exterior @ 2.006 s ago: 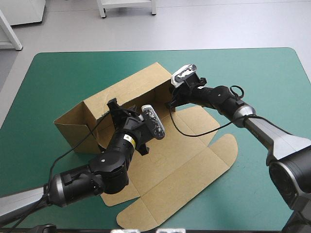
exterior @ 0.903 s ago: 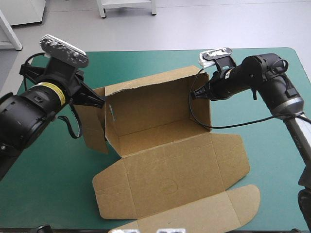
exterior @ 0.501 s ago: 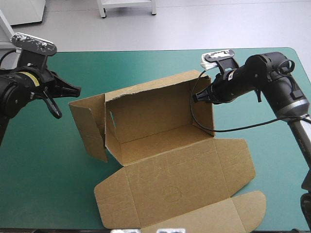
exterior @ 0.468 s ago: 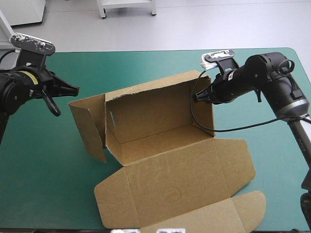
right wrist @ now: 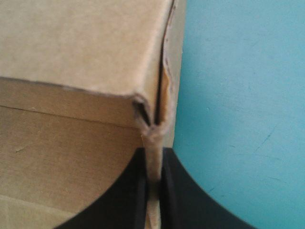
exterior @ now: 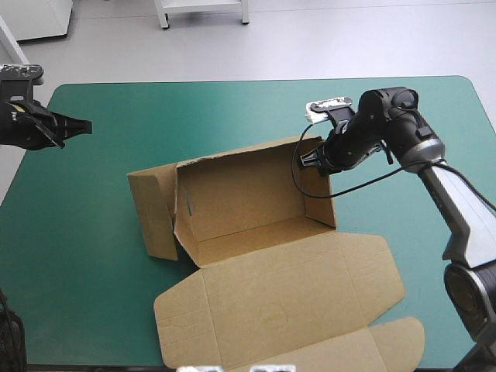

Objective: Fold the box

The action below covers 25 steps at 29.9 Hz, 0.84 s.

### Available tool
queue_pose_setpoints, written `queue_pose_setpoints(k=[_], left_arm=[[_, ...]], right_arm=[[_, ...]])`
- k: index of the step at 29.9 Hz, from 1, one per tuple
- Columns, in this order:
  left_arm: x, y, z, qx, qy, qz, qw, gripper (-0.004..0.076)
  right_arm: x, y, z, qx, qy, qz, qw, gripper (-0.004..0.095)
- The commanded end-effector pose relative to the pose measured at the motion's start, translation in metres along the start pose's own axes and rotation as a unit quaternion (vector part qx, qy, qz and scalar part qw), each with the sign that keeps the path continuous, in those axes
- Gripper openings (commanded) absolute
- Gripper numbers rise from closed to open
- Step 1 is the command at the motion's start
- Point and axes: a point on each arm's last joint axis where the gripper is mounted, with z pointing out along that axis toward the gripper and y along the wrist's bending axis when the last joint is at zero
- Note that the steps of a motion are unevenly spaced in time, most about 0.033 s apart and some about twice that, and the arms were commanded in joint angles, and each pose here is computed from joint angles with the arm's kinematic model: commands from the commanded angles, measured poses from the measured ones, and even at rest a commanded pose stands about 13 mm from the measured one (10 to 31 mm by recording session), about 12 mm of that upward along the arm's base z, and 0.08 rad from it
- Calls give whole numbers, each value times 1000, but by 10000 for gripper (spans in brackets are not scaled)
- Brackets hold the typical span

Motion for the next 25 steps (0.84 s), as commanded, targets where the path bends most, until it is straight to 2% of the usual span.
queue_pose_setpoints(k=[1, 8, 12, 16, 18, 21, 23, 25], left_arm=[[-8, 5, -10, 8, -46, -14, 999, -8], [-10, 4, -4, 24, -43, -11, 999, -8], [-10, 3, -4, 24, -43, -11, 999, -8], [-10, 3, -4, 25, -44, -12, 999, -8], [-10, 3, -4, 25, -45, -11, 999, -8], [-10, 3, -4, 28, -45, -11, 999, -8], [-10, 2, -4, 34, -47, -9, 998, -8], [-10, 1, -4, 35, -47, -8, 998, -8]], right_arm=[[-9, -2, 0, 0, -22, -4, 1000, -13], [-30, -11, 40, 11, -63, -23, 998, -13], [-33, -11, 43, 11, -75, -22, 997, 11], [-38, -9, 33, 11, -82, -28, 996, 193], [-42, -9, 23, 18, -90, -30, 995, 365], [-48, -10, 7, 40, -105, -20, 993, 570], [-51, -11, -3, 55, -111, -19, 992, 642], [-53, -11, -15, 65, -113, -13, 991, 646]])
